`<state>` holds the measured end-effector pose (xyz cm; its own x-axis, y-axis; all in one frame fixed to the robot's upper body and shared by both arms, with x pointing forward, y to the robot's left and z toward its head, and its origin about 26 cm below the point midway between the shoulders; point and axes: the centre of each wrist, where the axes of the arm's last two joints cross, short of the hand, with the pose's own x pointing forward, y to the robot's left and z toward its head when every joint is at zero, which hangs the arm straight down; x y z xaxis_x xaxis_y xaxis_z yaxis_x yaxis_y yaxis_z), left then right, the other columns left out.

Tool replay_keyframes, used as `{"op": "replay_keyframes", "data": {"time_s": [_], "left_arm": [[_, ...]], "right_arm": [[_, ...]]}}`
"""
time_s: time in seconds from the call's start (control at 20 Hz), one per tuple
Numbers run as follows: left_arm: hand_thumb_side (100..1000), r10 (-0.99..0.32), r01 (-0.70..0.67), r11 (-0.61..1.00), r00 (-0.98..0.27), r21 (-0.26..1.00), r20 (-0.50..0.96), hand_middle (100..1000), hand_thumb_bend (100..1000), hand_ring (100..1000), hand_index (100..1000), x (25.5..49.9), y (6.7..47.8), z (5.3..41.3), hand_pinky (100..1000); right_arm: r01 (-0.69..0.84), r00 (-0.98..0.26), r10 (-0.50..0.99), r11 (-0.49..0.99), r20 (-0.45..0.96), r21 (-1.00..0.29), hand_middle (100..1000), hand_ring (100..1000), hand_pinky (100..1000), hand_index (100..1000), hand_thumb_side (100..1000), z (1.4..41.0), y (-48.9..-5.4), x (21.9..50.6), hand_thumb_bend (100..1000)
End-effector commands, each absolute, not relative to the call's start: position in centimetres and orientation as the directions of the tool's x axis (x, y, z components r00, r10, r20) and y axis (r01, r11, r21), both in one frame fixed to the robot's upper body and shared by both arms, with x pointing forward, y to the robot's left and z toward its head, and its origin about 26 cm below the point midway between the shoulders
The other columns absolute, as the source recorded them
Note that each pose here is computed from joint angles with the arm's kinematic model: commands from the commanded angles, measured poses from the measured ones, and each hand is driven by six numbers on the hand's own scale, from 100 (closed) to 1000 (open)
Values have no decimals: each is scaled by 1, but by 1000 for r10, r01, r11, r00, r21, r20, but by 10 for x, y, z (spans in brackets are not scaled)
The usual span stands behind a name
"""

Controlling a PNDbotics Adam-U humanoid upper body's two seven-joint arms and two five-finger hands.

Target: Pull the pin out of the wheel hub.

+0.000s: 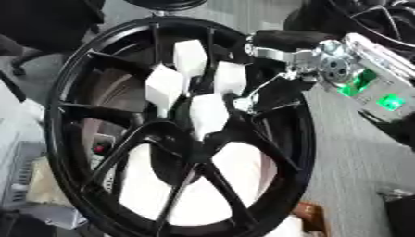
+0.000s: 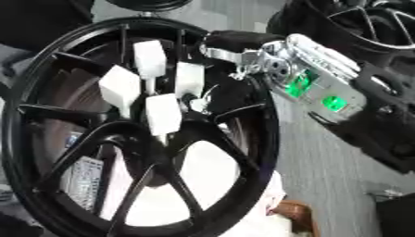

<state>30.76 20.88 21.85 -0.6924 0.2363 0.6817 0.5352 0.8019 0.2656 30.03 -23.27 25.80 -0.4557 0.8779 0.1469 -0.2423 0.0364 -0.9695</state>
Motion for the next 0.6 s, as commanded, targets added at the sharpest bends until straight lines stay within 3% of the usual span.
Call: {"op": "replay_keyframes", "data": {"time_s": [0.05, 0.35, 0.6], "left_arm": [[594, 243, 537, 793, -712, 288, 659, 570, 100, 654, 708, 305, 206, 226, 724], [594, 243, 537, 792, -712, 289, 658, 570, 100, 655, 707, 305, 206, 226, 724], [594, 241, 536, 794, -712, 288, 660, 571, 100, 656, 707, 305, 207, 226, 724]], "right_arm": [[-199, -453, 879, 66, 151, -978, 557, 770, 843, 714, 358, 268, -236, 299, 100], [-180, -466, 871, 77, 154, -981, 476, 722, 811, 620, 117, 268, -237, 299, 100], [-171, -484, 857, 109, 180, -979, 430, 691, 795, 554, 100, 275, -237, 299, 100]]}}
